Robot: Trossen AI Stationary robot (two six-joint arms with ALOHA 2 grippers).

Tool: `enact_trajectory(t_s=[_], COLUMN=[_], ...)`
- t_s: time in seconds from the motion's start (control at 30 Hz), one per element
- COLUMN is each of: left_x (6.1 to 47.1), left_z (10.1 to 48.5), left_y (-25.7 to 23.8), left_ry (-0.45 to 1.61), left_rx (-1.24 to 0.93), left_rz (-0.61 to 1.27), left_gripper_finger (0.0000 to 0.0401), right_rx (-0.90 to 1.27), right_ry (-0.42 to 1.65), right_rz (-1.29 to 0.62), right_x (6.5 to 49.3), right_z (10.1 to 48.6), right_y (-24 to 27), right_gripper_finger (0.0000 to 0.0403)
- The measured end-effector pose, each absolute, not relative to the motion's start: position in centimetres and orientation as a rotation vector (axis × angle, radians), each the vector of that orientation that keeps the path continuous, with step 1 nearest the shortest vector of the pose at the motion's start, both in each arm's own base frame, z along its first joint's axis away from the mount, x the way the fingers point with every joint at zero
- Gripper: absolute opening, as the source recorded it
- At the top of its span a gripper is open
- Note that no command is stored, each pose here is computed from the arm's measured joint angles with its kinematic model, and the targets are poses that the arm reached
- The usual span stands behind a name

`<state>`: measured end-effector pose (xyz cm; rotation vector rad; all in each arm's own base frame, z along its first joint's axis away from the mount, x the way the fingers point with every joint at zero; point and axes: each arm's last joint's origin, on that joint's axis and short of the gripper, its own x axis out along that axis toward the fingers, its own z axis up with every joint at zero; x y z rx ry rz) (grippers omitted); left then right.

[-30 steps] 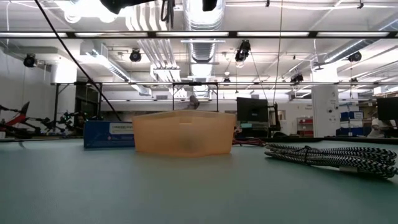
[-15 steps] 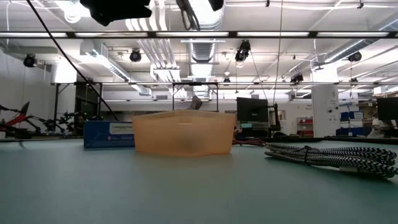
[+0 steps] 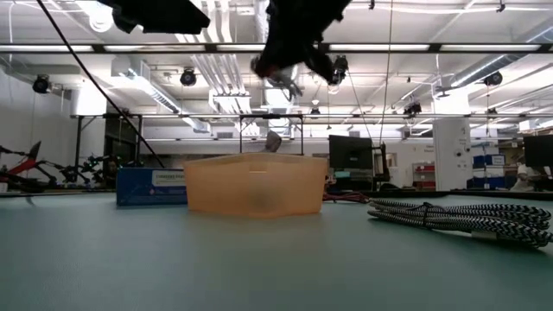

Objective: Pick and place USB-C Cables
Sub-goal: Put the white charger cable into the orange bin

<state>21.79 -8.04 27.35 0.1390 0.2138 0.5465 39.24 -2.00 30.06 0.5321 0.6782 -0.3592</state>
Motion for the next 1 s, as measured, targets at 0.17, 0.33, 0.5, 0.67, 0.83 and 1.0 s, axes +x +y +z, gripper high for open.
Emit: enact_trajectory(t_s=[0.17, 0.33, 0.5, 0.67, 0.83, 1.0], left_x=[21.7, 21.7, 21.7, 21.7, 21.7, 21.7], left_z=[27.4, 27.4, 27.4, 27.4, 27.4, 27.4], left_y=[-7.9, -7.9, -7.9, -7.9, -7.9, -7.9], left_ry=[0.206, 0.212, 0.213, 0.213, 0.212, 0.212], left_rx=[0.15, 0.161, 0.162, 0.162, 0.162, 0.162], left_rz=[0.613, 0.615, 0.615, 0.615, 0.615, 0.615], left_gripper_finger=[0.0199, 0.0199, 0.0199, 0.0199, 0.0199, 0.0199], right_rx=[0.647, 0.746, 0.774, 0.789, 0.764, 0.734], right_ry=[0.744, 0.813, 0.872, 0.929, 0.989, 1.024], right_rz=[-0.376, -0.375, -0.383, -0.367, -0.359, -0.354], right_x=[40.2, 41.1, 42.1, 43.3, 44.2, 45.0], right_z=[27.7, 25.2, 22.9, 21.1, 20.0, 19.5], right_y=[-4.1, -5.3, -5.7, -5.7, -5.8, -5.9], right_gripper_finger=[0.0015, 0.0015, 0.0015, 0.0015, 0.0015, 0.0015])
